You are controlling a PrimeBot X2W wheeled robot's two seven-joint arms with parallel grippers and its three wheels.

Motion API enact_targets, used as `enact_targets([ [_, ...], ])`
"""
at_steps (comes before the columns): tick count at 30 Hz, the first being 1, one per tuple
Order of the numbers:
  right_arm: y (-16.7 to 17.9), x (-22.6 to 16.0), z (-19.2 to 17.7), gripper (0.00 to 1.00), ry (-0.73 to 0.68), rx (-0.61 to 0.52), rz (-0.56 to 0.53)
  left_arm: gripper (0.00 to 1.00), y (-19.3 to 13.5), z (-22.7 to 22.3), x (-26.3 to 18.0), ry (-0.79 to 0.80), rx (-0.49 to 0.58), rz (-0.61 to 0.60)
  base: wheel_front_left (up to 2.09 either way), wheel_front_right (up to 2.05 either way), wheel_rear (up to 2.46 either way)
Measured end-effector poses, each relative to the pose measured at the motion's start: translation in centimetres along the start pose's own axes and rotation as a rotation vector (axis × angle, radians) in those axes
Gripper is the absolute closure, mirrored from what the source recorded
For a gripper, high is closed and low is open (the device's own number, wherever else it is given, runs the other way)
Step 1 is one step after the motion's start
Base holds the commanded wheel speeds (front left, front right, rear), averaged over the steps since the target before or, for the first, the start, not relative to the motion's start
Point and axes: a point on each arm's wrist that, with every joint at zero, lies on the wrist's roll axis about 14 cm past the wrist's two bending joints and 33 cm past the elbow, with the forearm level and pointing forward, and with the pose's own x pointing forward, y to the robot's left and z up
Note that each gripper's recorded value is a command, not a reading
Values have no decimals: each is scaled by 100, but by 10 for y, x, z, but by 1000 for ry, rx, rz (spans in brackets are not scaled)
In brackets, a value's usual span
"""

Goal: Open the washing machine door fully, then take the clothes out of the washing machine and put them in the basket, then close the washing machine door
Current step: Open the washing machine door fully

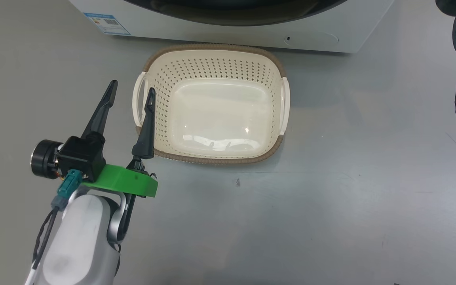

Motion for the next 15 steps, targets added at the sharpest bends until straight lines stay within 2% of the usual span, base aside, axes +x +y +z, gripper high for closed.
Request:
enact_targets([
  [15, -6, 18, -8, 100, 79, 36, -16, 0, 9, -10, -1, 29, 0, 21, 0, 0, 0],
])
